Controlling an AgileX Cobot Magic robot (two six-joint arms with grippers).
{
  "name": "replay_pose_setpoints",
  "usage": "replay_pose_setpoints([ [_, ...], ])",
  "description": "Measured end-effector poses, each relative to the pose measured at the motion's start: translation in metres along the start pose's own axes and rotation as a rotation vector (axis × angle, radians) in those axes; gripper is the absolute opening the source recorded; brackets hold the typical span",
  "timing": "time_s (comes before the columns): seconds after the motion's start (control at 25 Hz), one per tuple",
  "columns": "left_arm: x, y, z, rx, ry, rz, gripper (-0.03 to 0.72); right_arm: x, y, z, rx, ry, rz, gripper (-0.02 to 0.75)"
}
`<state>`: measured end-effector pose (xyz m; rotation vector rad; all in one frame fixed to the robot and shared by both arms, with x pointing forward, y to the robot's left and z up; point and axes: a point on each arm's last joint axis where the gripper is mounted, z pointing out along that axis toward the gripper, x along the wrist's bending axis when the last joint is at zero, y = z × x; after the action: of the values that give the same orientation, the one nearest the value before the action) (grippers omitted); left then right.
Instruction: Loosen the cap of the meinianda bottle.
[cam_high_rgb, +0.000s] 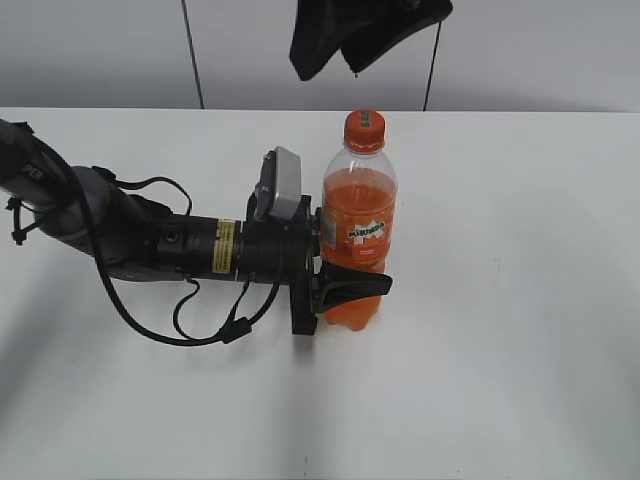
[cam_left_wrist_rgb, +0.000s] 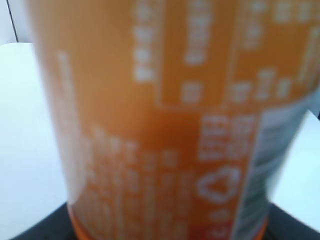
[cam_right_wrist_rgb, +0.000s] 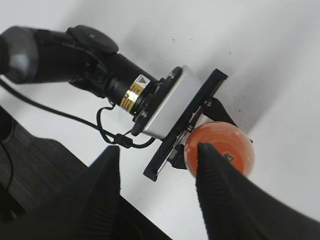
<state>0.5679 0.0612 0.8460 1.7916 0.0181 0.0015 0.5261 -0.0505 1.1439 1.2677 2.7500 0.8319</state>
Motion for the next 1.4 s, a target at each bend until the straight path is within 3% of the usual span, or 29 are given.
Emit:
replay_pose_setpoints([
  [0.24, 0.0, 0.0, 0.0, 0.0, 0.0, 0.001, 0.385, -0.008, 0.0, -0.003, -0.018, -0.093, 0.321, 0.371],
  [0.36, 0.0, 0.0, 0.0, 0.0, 0.0, 0.001, 0.385, -0.011, 0.0, -0.003, -0.026, -0.125, 0.394, 0.371],
  [1.4, 0.001, 0.0, 0.0, 0.005, 0.002, 0.002, 0.385, -0.024, -0.014, 0.038, 0.09, -0.192, 0.543, 0.371],
])
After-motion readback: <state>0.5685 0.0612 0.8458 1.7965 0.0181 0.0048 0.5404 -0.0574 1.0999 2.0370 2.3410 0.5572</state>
